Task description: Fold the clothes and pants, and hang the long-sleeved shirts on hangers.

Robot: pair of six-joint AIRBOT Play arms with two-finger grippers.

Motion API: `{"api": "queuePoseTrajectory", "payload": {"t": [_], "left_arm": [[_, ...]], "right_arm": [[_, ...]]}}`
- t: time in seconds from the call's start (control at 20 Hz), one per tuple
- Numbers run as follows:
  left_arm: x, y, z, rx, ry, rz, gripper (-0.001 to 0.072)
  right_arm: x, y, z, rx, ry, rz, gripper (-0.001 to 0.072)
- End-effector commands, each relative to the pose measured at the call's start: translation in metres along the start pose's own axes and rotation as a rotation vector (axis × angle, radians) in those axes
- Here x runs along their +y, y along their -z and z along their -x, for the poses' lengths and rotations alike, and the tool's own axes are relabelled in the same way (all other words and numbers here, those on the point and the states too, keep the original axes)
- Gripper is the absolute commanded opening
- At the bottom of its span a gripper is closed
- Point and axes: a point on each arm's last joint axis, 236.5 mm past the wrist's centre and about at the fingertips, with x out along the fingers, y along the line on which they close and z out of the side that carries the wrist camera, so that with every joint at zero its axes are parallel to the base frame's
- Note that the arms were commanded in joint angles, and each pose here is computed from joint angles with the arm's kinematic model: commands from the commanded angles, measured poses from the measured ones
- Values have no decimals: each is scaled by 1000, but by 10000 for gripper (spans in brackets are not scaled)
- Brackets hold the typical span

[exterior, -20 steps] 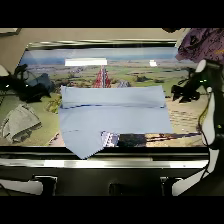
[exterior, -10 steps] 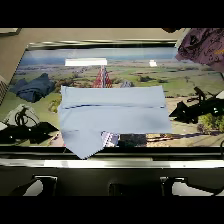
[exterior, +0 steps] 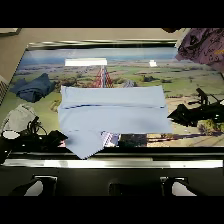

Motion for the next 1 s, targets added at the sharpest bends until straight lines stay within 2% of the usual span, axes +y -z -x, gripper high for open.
{"api": "queuePoseTrajectory", "payload": {"t": [0.0, 0.65, 0.85, 0.9, 0.95], "left_arm": [[1, 7, -4, 28, -2, -7, 608], [-2, 26, -21, 115, -18, 29, 607], [2, 23, -31, 115, -40, 39, 584], [2, 23, -32, 117, -39, 43, 448], [3, 24, -32, 118, -40, 43, 167]], "right_arm": [[6, 0, 7, -29, -4, 13, 357], [19, -8, 12, -77, -45, 14, 356], [20, -7, 12, -76, -46, 13, 356], [21, -7, 12, -75, -51, 10, 356], [23, -7, 12, -74, -61, -4, 356]]}}
